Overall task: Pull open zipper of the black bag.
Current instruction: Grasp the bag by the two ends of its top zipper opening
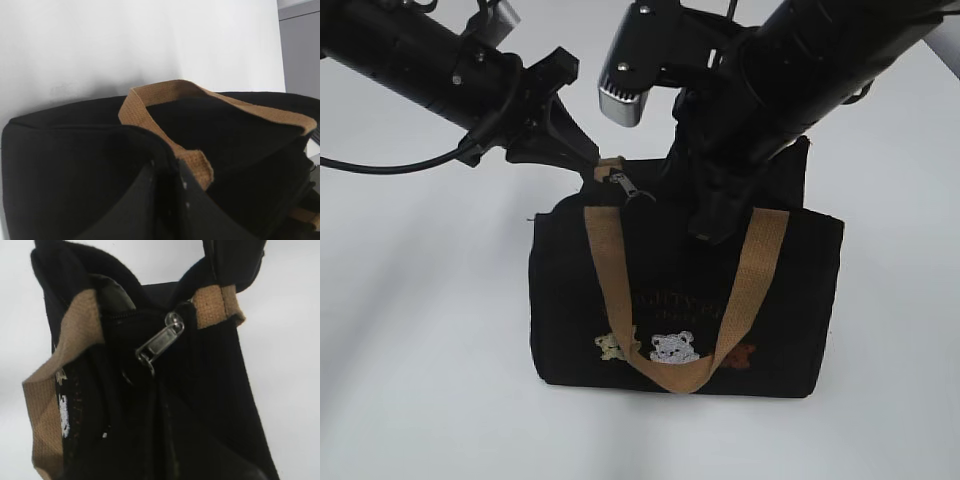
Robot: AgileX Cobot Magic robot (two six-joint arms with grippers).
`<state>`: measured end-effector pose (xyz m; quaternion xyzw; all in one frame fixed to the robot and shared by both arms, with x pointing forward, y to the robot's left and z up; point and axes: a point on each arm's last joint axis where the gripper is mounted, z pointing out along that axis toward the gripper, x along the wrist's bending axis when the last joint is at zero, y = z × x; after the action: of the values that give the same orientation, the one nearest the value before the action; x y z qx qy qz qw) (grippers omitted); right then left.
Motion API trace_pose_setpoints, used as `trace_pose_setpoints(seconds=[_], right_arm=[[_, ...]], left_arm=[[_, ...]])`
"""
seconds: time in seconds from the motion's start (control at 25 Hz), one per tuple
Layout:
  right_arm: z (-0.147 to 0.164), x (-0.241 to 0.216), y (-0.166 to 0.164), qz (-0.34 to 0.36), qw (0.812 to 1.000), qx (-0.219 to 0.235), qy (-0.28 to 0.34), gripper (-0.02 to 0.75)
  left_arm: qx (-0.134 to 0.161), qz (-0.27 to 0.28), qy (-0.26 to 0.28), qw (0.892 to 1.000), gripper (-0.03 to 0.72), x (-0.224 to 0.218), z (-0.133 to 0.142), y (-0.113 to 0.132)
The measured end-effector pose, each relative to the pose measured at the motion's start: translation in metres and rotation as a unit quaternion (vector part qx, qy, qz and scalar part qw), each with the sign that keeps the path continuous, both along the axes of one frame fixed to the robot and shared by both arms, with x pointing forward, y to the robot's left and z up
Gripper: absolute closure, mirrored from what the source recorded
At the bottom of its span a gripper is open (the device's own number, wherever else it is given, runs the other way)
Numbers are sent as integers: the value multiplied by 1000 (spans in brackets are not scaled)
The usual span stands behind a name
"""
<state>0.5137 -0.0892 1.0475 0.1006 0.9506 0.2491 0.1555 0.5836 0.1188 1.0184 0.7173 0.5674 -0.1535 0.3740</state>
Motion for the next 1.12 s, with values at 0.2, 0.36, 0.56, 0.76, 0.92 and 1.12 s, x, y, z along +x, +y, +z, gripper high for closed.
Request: trace_pose_setpoints(seconds=[0.2,0.36,0.56,0.76,0.92,1.12], right_arm=[[12,-4,-6,-4,1000,-7,-21,738],[13,-4,-7,-6,1000,-5,-21,738],[11,-6,-1,-8,1000,22,2,701],[8,-3,2,-9,999,35,5,567],[8,-2,3,-11,999,38,1,542],[8,-2,3,-11,999,39,2,538]], left_arm=[[0,-1,1,1000,659,0,0,0],[0,-2,1,1000,659,0,0,0],[0,-2,1,1000,659,0,0,0],[0,-2,1,1000,659,0,0,0],[0,-2,1,1000,659,0,0,0],[0,-2,1,1000,659,0,0,0]])
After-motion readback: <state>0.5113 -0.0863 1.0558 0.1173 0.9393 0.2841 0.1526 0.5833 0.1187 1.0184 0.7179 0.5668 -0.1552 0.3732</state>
